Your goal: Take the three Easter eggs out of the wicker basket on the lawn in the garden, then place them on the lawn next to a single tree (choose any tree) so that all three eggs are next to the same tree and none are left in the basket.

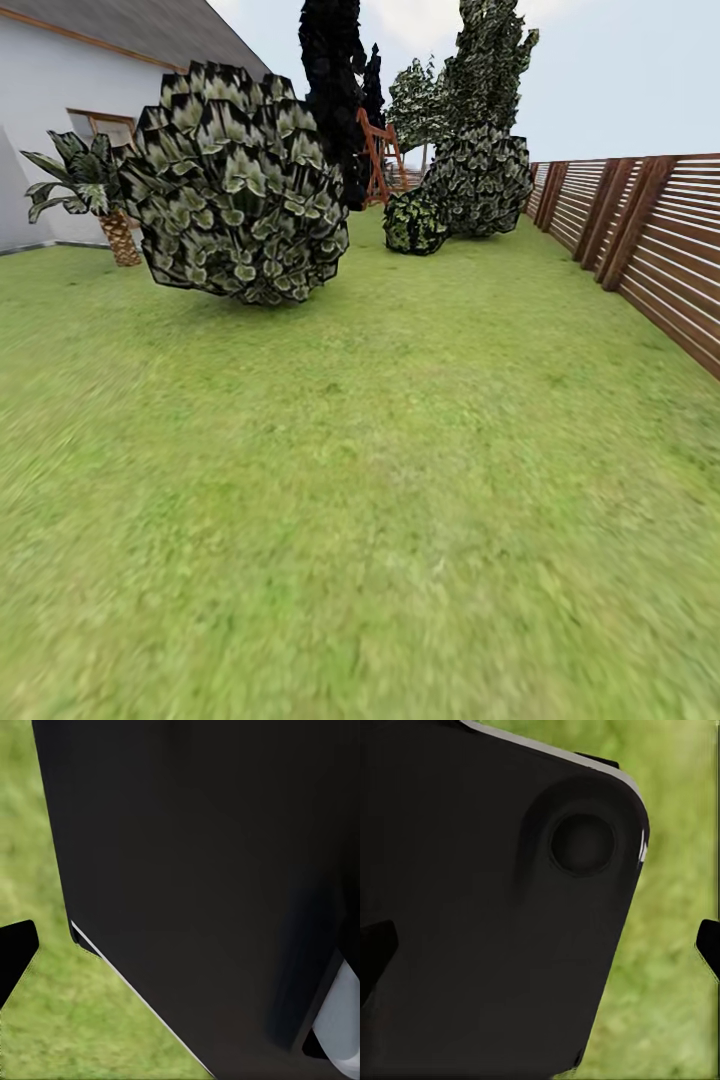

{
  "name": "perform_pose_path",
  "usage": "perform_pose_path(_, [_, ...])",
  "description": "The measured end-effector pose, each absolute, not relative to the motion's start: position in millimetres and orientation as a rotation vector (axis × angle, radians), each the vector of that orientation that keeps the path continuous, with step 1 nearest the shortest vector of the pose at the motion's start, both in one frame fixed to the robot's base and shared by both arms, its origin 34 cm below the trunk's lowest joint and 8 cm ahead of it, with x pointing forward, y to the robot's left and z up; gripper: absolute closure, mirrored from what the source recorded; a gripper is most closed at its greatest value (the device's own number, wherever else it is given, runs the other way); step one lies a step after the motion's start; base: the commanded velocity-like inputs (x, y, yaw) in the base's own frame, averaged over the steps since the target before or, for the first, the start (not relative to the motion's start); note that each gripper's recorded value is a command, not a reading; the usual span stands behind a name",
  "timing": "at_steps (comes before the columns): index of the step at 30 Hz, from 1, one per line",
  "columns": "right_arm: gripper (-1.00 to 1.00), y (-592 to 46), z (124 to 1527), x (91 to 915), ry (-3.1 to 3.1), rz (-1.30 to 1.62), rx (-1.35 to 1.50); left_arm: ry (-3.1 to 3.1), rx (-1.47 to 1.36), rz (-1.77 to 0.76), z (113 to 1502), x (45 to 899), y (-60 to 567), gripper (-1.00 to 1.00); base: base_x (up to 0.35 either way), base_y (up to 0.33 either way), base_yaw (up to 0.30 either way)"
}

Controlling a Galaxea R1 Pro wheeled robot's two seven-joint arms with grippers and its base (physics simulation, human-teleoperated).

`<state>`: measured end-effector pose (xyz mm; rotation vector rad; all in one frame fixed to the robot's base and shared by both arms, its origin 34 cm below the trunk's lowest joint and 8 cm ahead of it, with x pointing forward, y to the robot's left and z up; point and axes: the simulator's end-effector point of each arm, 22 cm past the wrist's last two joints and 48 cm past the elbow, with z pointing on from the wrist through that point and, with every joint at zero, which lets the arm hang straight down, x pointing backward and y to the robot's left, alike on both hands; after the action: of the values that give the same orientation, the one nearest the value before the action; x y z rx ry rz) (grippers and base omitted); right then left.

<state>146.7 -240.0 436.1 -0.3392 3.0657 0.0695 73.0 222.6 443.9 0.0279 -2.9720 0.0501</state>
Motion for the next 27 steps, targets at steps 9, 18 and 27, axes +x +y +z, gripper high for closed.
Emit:
perform_pose_path(9, [-1.00, -240.7, 436.1, 145.8, 3.069, 0.069, -0.340, -2.972, 0.028, 0.050, 443.9, 72.9, 222.6, -1.00, 0.341, 0.000, 0.000])
perform_pose_path(18, [-1.00, -242.2, 436.1, 144.8, 3.071, 0.066, -0.347, -2.971, 0.028, 0.050, 444.0, 72.5, 222.6, -1.00, 0.341, 0.000, 0.000])
perform_pose_path(27, [-1.00, -246.1, 436.1, 146.7, 3.066, 0.057, -0.338, -2.972, 0.028, 0.050, 443.9, 72.9, 222.6, -1.00, 0.341, 0.000, 0.000])
